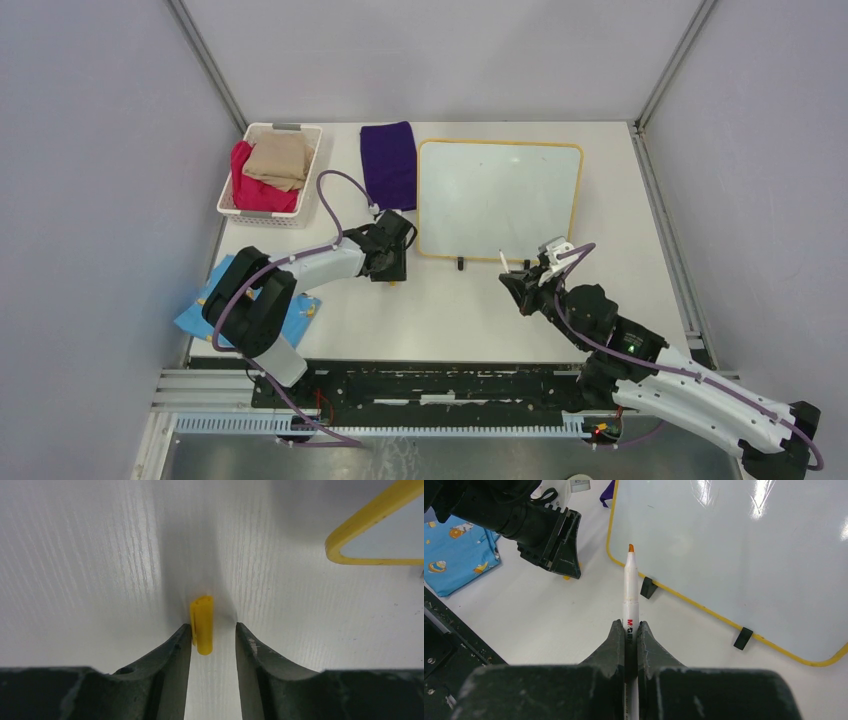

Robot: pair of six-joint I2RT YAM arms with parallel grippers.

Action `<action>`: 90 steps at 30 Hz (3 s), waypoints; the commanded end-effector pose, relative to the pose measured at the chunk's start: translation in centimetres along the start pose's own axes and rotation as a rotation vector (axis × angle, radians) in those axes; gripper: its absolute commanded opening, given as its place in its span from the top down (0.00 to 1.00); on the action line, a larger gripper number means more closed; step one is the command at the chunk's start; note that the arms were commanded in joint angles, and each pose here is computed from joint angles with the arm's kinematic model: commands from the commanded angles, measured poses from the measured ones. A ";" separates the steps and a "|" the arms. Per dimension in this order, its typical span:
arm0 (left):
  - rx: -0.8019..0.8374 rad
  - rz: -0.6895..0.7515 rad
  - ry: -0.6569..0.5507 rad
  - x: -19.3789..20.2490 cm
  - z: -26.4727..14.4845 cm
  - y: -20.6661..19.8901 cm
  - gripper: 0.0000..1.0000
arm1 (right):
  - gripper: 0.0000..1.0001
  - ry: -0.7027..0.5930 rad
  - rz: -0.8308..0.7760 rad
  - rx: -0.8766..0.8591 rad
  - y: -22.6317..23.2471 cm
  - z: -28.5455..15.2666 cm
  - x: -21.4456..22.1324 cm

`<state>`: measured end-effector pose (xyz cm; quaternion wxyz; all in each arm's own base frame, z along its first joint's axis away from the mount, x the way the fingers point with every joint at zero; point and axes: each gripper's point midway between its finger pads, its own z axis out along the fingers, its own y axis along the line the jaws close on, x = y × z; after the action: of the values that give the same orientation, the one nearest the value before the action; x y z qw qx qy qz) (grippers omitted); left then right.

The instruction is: Write a sentence on the whiteboard

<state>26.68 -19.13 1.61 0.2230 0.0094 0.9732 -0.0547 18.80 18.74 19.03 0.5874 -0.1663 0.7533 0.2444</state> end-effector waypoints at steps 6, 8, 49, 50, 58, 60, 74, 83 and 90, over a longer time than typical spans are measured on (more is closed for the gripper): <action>-0.023 -0.031 -0.022 -0.1 -1.0 0.7 0.43 | 1.00 -0.055 0.023 0.001 0.1 -0.4 -2.1; -0.019 -0.035 -0.038 -0.5 -1.5 0.6 0.38 | 1.00 -0.057 0.026 -0.001 0.2 -0.5 -2.3; 1.444 0.509 -0.616 -2.5 -34.3 -15.4 0.10 | 1.00 -0.298 -0.012 -0.731 14.2 -2.7 -11.6; 1.446 0.512 -0.610 -2.4 -34.2 -15.4 0.11 | 1.00 -0.301 -0.006 -0.738 14.4 -2.8 -11.7; 1.463 0.532 -0.575 -1.4 -34.0 -16.4 0.21 | 1.00 -0.311 0.010 -0.756 14.9 -2.5 -12.3; 1.460 0.526 -0.558 -1.2 -33.7 -16.6 0.24 | 1.00 -0.309 0.013 -0.747 14.8 -2.3 -12.2; 1.461 0.505 -0.554 -1.0 -33.7 -16.7 0.59 | 1.00 -0.305 0.022 -0.730 14.5 -1.9 -11.5; 1.509 0.465 -0.557 -0.8 -34.5 -16.8 0.86 | 1.00 -0.297 0.019 -0.724 14.3 -1.9 -11.0; 1.507 0.418 -0.604 -1.6 -35.5 -16.6 0.98 | 0.74 -0.326 0.044 -0.730 14.2 -2.6 -11.9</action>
<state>12.61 -32.23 33.02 0.3976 0.3478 0.5745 -0.6252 12.51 29.21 30.60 0.5664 -0.3186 0.5584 0.5156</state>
